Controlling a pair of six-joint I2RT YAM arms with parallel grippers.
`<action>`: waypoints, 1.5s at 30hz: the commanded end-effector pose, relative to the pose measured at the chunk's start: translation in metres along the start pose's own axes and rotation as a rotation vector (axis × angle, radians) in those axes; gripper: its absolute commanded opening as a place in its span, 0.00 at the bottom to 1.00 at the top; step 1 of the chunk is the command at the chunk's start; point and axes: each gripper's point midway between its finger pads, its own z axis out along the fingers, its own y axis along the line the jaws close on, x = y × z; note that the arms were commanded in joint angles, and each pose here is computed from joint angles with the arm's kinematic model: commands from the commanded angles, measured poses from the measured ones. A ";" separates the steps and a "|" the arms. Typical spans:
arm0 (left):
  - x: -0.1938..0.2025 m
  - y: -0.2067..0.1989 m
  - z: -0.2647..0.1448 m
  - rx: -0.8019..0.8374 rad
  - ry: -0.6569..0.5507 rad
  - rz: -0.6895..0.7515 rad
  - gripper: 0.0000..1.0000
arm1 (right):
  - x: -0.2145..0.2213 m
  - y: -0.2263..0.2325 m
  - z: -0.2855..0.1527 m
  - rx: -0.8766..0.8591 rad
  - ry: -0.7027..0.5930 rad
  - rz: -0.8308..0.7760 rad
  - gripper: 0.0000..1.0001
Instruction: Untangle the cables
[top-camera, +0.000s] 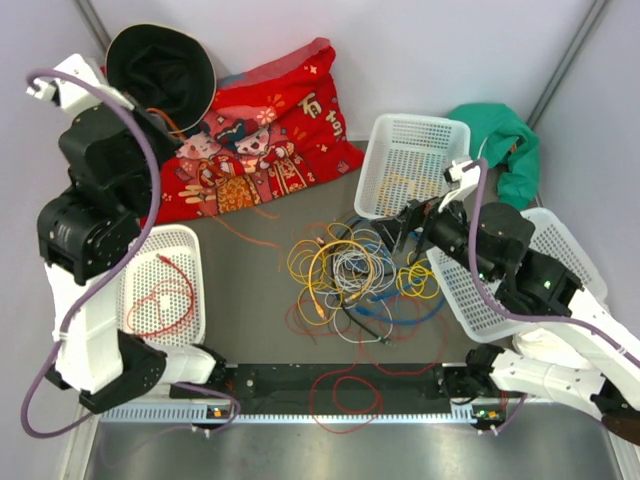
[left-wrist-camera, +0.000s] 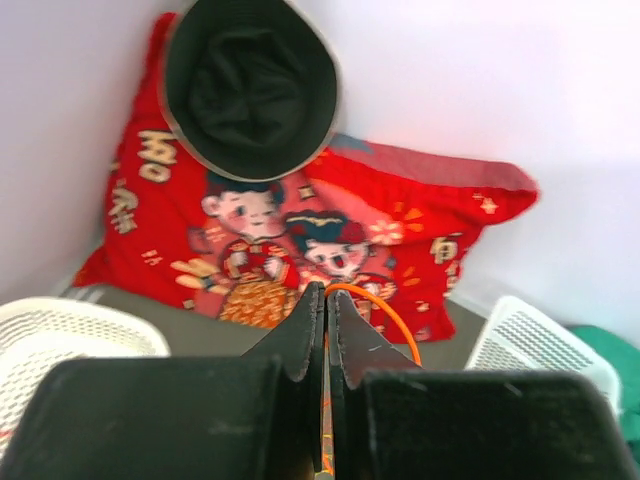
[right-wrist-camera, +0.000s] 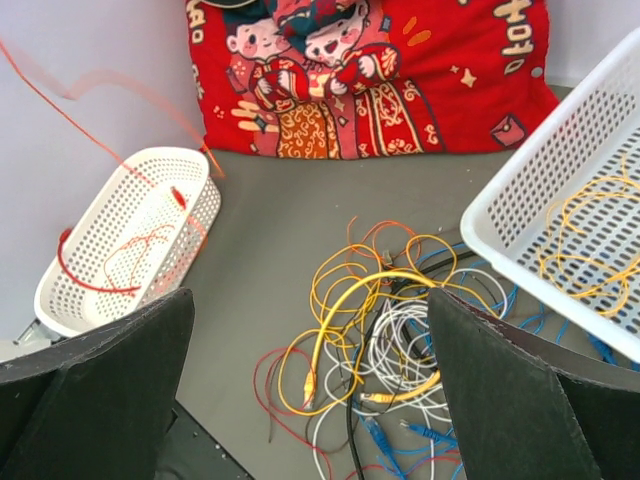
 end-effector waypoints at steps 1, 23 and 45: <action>0.015 0.048 -0.005 -0.208 0.016 0.080 0.00 | -0.009 0.010 0.007 -0.050 -0.044 0.024 0.99; 0.092 0.198 0.015 -0.752 0.026 0.097 0.00 | 0.040 0.008 0.021 -0.075 0.046 0.043 0.99; 0.033 0.229 -0.033 -1.028 -0.268 0.195 0.00 | 0.050 0.017 0.028 -0.116 0.108 0.030 0.99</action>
